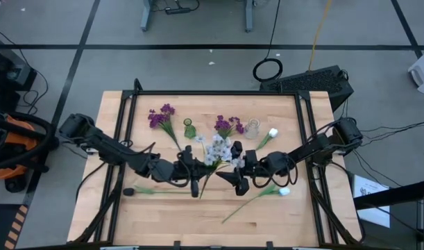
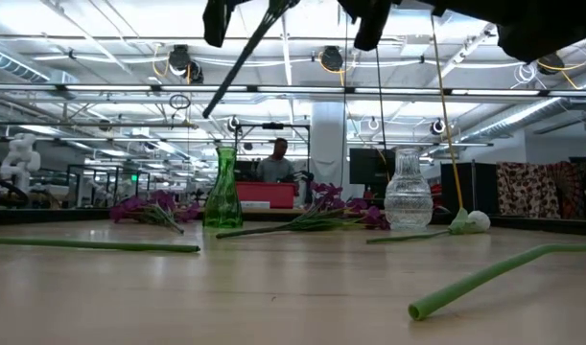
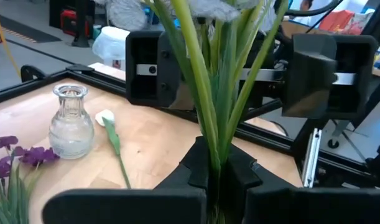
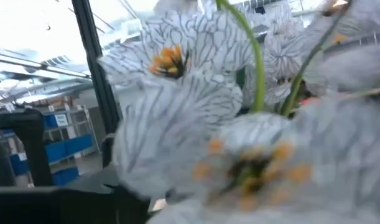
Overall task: Sort flowers into vase by color
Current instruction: Move the white flowers to the right of the table
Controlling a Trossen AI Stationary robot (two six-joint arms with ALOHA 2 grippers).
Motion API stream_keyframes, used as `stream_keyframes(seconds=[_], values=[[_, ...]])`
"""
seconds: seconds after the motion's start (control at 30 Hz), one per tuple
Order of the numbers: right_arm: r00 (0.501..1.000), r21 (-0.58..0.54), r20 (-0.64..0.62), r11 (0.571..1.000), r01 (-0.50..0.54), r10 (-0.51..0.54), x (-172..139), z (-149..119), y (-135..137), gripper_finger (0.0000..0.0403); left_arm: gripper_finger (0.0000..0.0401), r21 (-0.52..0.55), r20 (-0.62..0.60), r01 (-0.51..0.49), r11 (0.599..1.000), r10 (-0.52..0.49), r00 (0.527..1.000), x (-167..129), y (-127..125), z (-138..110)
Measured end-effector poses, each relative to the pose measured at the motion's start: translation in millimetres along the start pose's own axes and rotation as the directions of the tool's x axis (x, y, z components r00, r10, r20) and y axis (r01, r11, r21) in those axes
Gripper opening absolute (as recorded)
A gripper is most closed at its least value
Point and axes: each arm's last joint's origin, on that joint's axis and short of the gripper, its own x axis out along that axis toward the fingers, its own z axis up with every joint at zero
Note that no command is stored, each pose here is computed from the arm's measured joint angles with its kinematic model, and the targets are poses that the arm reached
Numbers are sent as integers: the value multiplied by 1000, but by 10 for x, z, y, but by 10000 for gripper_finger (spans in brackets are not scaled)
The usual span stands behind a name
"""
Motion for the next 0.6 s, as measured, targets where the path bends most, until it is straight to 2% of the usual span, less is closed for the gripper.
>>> stream_keyframes(seconds=[0.17,0.43,0.5,0.6], values=[[999,-13,-35,1000,16,-17,11,-31,-20,193,15,-8,-11,35,999,-35,999,41,36,2],[999,-17,-48,1000,22,-22,10,-44,-25,26,20,-6,-29,66,998,-66,997,42,30,-7],[998,-17,-54,1000,25,-26,10,-49,-26,10,33,-8,-32,67,998,-67,997,42,31,-9],[996,3,-67,998,57,-57,5,-63,-27,14,78,-7,-34,66,998,-66,997,44,35,-10]])
